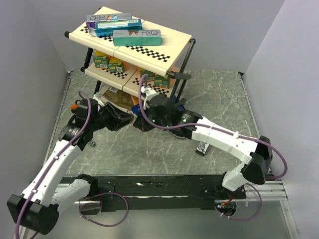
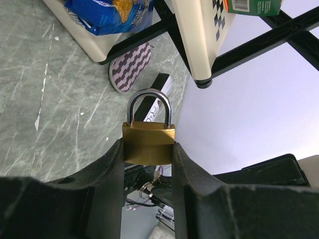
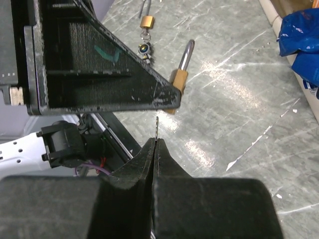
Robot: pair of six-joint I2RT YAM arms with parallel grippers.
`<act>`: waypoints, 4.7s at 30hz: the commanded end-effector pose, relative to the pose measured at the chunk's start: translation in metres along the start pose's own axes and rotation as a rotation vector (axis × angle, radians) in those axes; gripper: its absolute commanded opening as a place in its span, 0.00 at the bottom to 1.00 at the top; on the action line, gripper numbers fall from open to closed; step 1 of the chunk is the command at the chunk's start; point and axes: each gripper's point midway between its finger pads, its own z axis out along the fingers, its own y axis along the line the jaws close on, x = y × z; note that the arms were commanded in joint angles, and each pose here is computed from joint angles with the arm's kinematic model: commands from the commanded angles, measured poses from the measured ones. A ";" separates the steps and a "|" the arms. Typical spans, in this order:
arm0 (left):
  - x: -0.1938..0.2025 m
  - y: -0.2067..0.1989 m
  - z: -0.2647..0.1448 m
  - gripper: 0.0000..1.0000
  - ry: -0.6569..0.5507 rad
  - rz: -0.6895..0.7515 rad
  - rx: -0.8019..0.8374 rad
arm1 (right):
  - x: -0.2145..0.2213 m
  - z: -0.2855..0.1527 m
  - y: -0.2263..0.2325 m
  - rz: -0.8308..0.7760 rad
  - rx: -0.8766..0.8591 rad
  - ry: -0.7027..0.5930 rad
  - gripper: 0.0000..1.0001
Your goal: Unlock with the key
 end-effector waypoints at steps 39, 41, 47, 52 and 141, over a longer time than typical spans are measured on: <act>0.004 -0.017 -0.007 0.01 0.012 -0.034 0.081 | -0.018 -0.013 0.012 0.074 -0.092 -0.009 0.00; 0.004 -0.017 -0.006 0.01 0.014 -0.035 0.081 | -0.018 -0.015 0.012 0.079 -0.090 -0.014 0.00; 0.004 -0.018 -0.007 0.01 0.012 -0.034 0.083 | -0.022 -0.016 0.006 0.081 -0.065 -0.034 0.00; 0.004 -0.019 -0.008 0.01 0.010 -0.031 0.088 | -0.026 -0.014 0.002 0.085 -0.058 -0.041 0.00; 0.013 -0.027 -0.002 0.01 0.077 -0.089 0.159 | -0.123 0.037 -0.001 -0.026 -0.010 -0.431 0.00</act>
